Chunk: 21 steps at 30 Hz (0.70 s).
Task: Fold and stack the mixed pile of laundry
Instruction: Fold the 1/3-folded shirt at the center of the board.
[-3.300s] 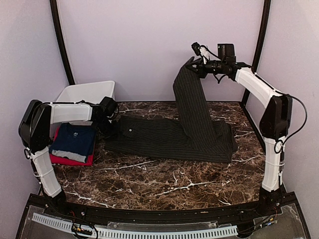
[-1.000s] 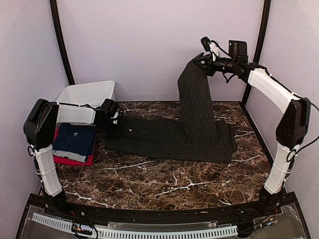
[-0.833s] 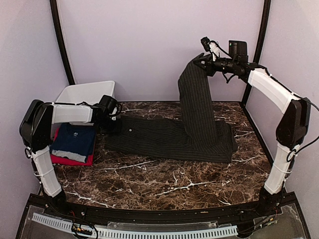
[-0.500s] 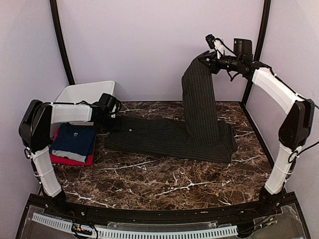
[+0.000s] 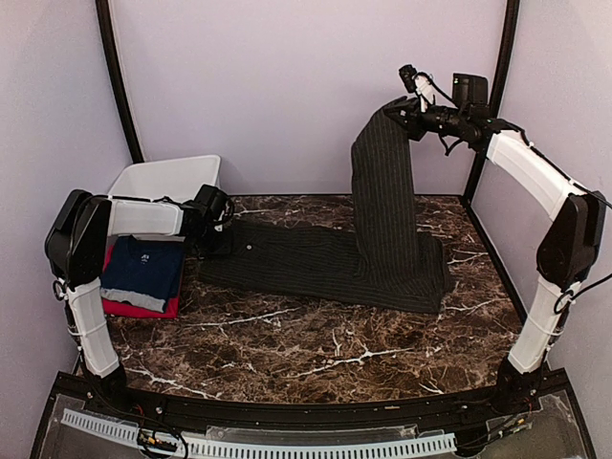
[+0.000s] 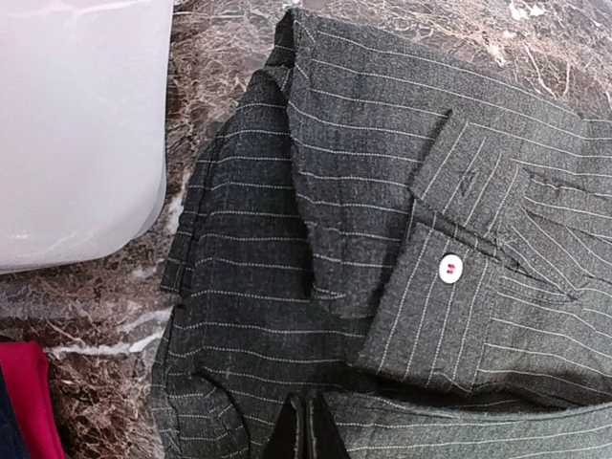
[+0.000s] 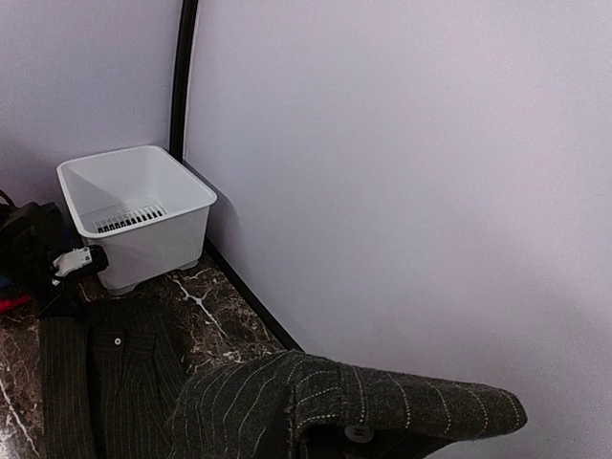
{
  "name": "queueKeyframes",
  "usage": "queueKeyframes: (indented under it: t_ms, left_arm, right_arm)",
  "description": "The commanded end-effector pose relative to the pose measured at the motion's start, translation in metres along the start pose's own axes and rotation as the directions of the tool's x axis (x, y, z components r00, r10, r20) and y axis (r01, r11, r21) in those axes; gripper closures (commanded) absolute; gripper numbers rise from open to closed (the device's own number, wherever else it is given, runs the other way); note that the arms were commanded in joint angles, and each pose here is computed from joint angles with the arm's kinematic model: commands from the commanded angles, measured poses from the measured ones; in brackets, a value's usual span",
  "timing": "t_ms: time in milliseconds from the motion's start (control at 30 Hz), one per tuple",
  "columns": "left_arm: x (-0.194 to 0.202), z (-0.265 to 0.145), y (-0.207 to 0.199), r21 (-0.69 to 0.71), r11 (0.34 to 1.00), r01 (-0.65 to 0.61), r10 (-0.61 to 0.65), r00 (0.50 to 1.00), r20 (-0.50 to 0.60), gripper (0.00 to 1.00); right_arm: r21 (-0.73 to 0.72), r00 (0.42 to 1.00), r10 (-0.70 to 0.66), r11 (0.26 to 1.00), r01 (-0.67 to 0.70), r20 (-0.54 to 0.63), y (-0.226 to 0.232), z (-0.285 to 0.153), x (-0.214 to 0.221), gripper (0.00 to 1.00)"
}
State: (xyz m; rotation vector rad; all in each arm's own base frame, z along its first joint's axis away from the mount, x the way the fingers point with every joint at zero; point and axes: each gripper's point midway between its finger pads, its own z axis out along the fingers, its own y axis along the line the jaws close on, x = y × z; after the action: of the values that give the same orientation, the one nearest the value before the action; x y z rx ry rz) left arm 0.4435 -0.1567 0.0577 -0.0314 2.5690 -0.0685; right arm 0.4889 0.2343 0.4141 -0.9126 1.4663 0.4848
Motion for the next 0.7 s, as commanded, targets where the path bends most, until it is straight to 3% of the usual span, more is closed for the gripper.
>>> queueKeyframes:
  t_ms: [0, 367, 433, 533, 667]
  left_arm:
    - [-0.009, -0.007, -0.006, 0.036, 0.999, 0.008, -0.009, 1.0, 0.007, 1.0]
    - [0.039, -0.01, 0.017, -0.035, 0.999, 0.008, -0.012, 0.994, -0.104, 0.99]
    - [0.038, -0.015, 0.018, -0.036, 0.999, 0.008, -0.011, 0.996, -0.094, 0.91]
    - [0.019, -0.039, 0.011, 0.009, 1.0, 0.018, -0.018, 1.0, -0.017, 0.72]
    - [0.0, -0.072, -0.004, 0.076, 0.997, -0.026, 0.021, 0.997, 0.069, 0.61]
  right_arm:
    - [-0.027, 0.998, -0.009, 1.0, 0.011, 0.067, 0.005, -0.008, -0.025, 1.0]
    - [-0.113, 0.997, 0.075, 0.991, -0.072, 0.021, 0.029, 0.006, 0.009, 1.0]
    - [-0.124, 0.996, 0.094, 0.988, -0.092, 0.007, 0.034, 0.01, 0.018, 1.0]
    - [-0.142, 0.99, 0.142, 0.979, -0.144, -0.025, 0.043, 0.02, 0.037, 1.0]
    - [-0.139, 0.969, 0.214, 0.963, -0.23, -0.121, 0.056, 0.044, 0.076, 1.0]
